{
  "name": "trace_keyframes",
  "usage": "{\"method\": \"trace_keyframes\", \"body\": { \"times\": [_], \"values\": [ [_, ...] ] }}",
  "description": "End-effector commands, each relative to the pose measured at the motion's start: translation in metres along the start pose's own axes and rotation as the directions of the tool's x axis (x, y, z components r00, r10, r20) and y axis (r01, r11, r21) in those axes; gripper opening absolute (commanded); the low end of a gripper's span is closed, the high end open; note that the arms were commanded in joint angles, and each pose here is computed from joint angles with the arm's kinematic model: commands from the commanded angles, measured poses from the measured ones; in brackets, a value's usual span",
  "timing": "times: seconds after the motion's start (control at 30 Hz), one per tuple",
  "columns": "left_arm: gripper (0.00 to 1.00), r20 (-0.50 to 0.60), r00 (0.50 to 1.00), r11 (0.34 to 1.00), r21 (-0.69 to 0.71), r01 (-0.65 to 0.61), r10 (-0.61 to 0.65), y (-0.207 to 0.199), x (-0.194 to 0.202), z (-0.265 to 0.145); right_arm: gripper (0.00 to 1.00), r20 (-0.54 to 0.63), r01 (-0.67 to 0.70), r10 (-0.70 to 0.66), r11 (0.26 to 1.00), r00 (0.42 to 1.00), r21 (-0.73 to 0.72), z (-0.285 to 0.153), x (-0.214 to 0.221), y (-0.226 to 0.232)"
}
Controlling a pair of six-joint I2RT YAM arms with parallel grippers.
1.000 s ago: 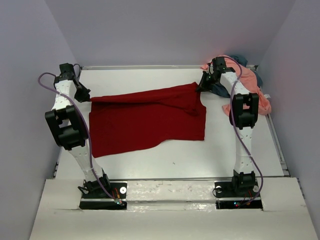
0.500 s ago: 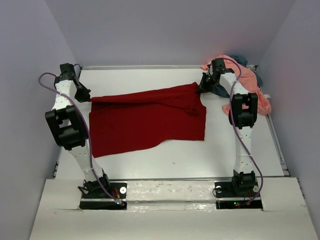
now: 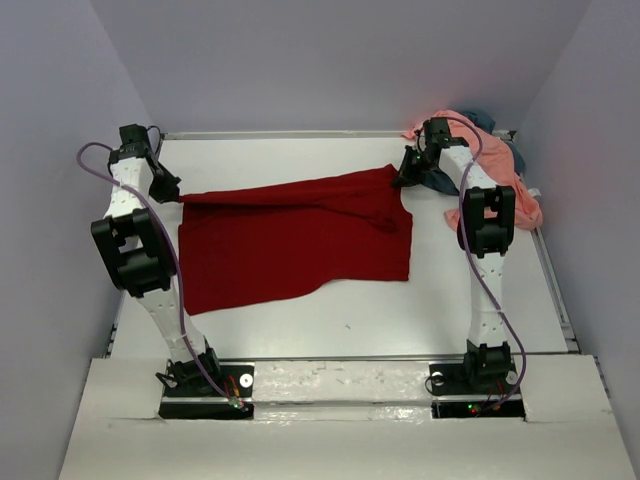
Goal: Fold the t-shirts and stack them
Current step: Fold the flattened tshirt in 1/3 of the way
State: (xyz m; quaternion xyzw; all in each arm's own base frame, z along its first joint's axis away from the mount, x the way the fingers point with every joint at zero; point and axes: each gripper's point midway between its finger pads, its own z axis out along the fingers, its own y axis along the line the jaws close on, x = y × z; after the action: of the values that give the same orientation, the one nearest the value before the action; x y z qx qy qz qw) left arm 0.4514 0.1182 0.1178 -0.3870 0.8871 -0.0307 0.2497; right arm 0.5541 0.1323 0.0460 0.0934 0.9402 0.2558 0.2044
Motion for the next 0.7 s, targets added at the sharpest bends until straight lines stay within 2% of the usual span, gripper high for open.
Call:
{"method": "trace_keyframes", "body": {
  "times": [0.0,0.47,0.5,0.53,0.6,0.63,0.67],
  "values": [
    [0.0,0.045,0.999,1.0,-0.024,-0.011,0.012,0.007,-0.018,-0.009,0.0,0.043,0.008,-0.01,0.999,0.999,0.04,-0.008,-0.016,-0.015],
    [0.0,0.041,0.999,1.0,-0.008,0.0,0.001,0.009,-0.015,-0.008,0.0,0.045,-0.005,0.004,1.0,0.999,0.027,-0.008,-0.019,-0.016],
    [0.04,0.04,0.999,1.0,-0.001,0.002,-0.002,0.008,-0.014,-0.008,0.0,0.043,-0.006,0.005,1.0,0.999,0.025,-0.007,-0.018,-0.016],
    [0.14,0.046,0.999,1.0,0.023,0.001,-0.002,0.004,-0.015,-0.01,0.0,0.042,-0.009,0.008,1.0,0.999,0.022,-0.007,-0.019,-0.016],
    [0.21,0.038,0.999,0.999,0.037,0.0,-0.001,0.001,-0.011,-0.009,0.0,0.042,-0.009,0.008,1.0,0.999,0.017,-0.007,-0.019,-0.015],
    [0.36,0.037,0.999,0.999,0.042,-0.004,0.003,-0.001,-0.009,-0.009,0.0,0.042,-0.007,0.006,1.0,0.999,0.017,-0.006,-0.019,-0.015],
    [0.43,0.04,0.999,0.999,0.047,-0.005,0.003,-0.002,-0.009,-0.008,0.0,0.043,-0.006,0.006,1.0,0.999,0.015,-0.007,-0.019,-0.014]
  ]
}}
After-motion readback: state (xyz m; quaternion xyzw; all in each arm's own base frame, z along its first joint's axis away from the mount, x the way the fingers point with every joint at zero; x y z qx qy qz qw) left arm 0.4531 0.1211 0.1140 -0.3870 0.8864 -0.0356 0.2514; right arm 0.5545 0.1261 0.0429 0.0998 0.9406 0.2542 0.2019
